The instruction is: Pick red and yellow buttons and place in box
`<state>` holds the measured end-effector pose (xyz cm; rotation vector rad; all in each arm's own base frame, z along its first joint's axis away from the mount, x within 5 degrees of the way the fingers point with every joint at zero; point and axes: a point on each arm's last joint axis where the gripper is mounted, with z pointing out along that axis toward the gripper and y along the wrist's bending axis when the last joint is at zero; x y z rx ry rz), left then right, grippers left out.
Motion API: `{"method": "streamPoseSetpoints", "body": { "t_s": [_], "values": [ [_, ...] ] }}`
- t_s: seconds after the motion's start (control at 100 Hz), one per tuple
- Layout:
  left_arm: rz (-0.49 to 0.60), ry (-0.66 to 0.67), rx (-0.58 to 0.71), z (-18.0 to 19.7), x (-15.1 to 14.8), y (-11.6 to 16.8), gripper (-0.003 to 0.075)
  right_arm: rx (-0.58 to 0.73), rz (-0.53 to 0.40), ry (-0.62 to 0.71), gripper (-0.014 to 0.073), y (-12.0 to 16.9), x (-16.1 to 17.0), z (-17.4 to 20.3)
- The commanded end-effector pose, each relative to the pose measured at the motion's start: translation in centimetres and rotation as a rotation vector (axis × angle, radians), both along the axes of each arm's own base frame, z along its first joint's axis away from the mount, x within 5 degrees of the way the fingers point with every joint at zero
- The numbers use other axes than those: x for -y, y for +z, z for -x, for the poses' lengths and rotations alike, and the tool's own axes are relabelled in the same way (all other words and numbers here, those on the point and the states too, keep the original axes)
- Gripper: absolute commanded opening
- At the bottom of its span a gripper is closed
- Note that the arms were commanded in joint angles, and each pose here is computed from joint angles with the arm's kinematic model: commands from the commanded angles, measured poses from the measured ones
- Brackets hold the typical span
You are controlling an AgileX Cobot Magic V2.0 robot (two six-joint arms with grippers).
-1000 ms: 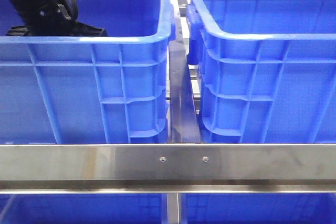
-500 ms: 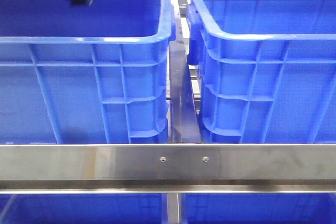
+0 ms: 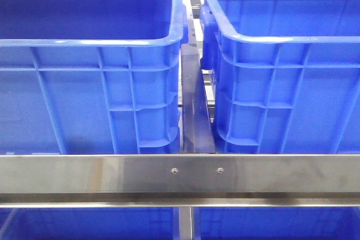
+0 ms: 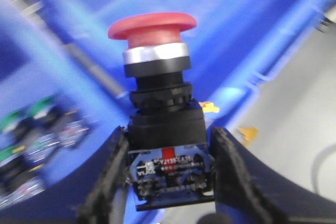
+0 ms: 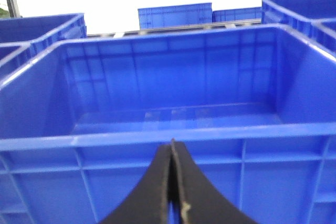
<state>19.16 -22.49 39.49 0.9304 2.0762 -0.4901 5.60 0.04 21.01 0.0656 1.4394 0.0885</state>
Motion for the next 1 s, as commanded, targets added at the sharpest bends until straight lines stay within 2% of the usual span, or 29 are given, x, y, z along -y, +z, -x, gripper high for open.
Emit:
{"method": "streamPoseSetpoints", "body": {
  "t_s": [0.0, 0.12, 0.3, 0.44, 0.65, 0.79, 0.99],
  "values": [
    [0.088, -0.060, 0.088, 1.7, 0.4, 2.3, -0.0019, 0.146, -0.002, -0.001, -0.0068, 2.0, 0.0, 0.6],
    [0.090, -0.107, 0.095, 2.6, 1.2, 2.3, -0.0019, 0.168, -0.015, 0.001, -0.0068, 3.5, 0.0, 1.0],
    [0.090, -0.114, 0.095, 2.8, 1.3, 2.3, -0.0019, 0.151, -0.013, 0.009, -0.0068, 8.0, 0.0, 2.3],
    [0.092, -0.113, 0.096, 2.8, 1.3, 2.4, -0.0019, 0.017, -0.032, 0.028, -0.0068, 11.8, -0.2, 2.3],
    [0.092, -0.113, 0.096, 2.8, 1.3, 2.4, -0.0019, -0.310, -0.114, 0.108, -0.0068, 16.5, -1.0, -0.3],
    [0.092, -0.113, 0.096, 2.8, 1.3, 2.4, -0.0019, -0.418, -0.184, 0.163, -0.0068, 17.9, -1.6, -2.5],
    [0.092, -0.113, 0.096, 2.8, 1.3, 2.4, -0.0019, -0.504, -0.262, 0.198, -0.0046, 17.3, -2.1, -5.1]
  ]
}}
